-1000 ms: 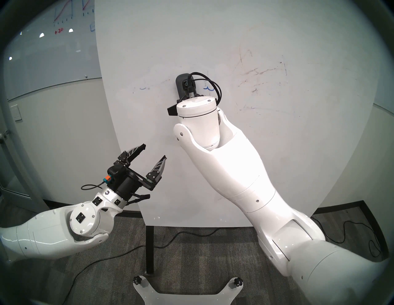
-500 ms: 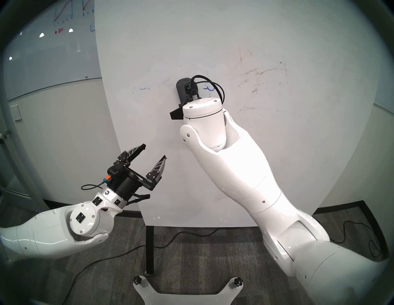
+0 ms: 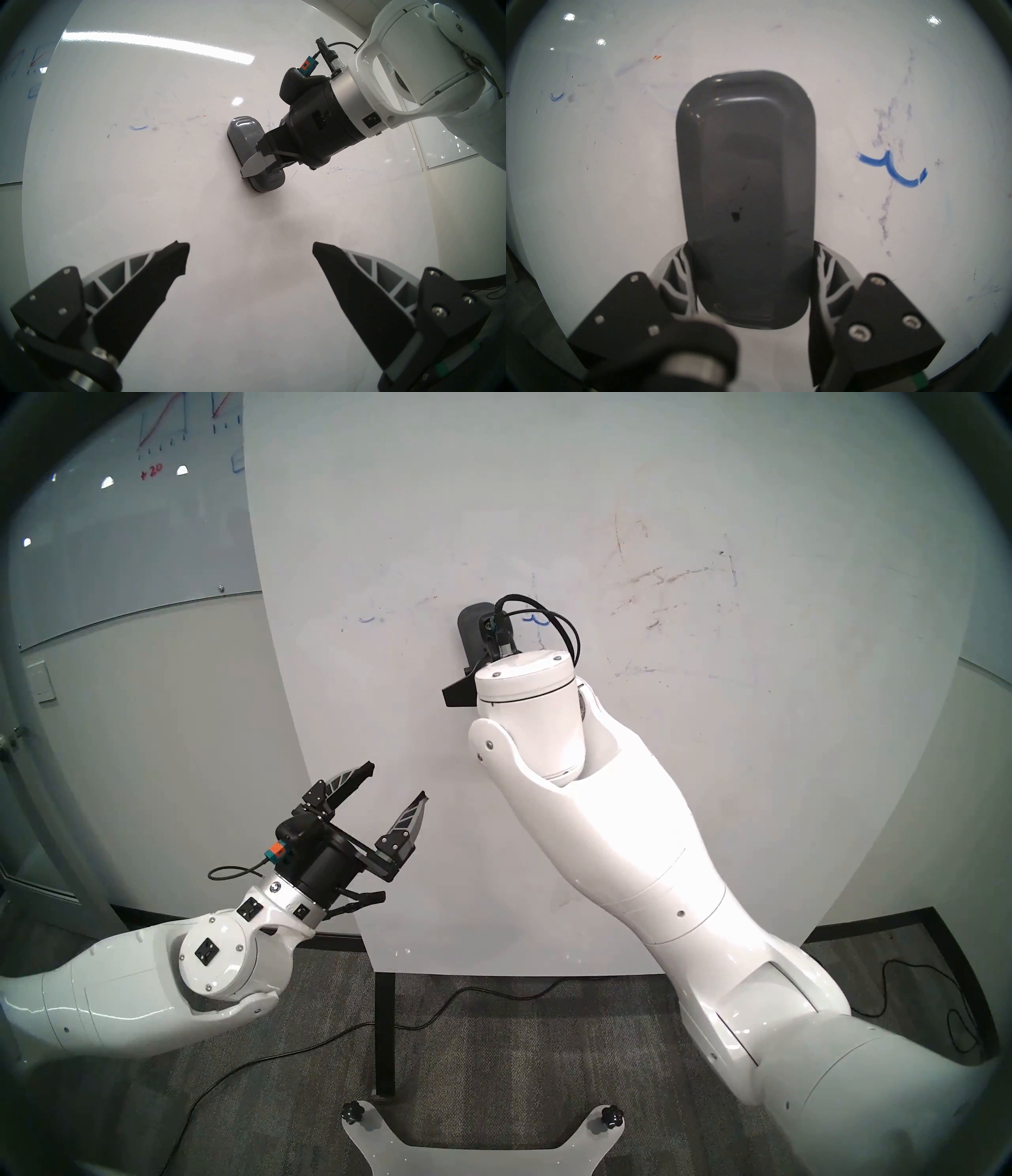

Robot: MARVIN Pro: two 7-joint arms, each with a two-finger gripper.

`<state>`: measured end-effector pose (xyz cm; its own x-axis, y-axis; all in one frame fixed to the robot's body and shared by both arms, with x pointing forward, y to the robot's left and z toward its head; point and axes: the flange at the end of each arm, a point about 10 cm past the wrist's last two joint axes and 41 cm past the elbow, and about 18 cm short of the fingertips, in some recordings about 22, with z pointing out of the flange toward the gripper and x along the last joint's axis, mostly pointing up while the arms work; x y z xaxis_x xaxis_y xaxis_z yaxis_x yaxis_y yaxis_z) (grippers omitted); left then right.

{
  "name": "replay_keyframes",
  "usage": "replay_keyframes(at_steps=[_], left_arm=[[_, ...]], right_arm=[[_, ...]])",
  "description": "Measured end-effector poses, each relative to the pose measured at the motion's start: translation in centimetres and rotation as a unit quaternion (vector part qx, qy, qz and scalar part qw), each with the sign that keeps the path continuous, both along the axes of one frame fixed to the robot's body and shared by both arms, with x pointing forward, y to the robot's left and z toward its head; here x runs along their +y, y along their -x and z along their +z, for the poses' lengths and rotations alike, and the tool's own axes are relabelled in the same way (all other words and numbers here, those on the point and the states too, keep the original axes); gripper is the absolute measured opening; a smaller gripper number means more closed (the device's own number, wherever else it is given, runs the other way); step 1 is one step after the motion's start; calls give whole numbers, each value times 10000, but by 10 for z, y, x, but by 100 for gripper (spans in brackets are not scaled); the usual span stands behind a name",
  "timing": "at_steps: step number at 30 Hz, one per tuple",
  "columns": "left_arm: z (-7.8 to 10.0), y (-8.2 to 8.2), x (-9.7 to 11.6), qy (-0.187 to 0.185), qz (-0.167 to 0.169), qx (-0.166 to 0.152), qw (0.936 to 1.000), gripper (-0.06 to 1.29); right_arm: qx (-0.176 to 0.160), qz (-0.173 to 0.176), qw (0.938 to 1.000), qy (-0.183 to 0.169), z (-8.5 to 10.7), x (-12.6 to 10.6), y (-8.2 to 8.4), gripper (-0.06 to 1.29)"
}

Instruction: Erase all marks on the whiteboard with the eraser

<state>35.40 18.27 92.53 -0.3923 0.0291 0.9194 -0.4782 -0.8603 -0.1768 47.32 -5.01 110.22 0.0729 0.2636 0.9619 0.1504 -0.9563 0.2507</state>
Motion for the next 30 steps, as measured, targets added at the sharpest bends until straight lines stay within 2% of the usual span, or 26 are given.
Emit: replay_keyframes(at_steps=[30], left_arm=[[0,0,0,0,0,1,10000,123]], right_arm=[[-13,-25,10000,3,4,1,-2,53]])
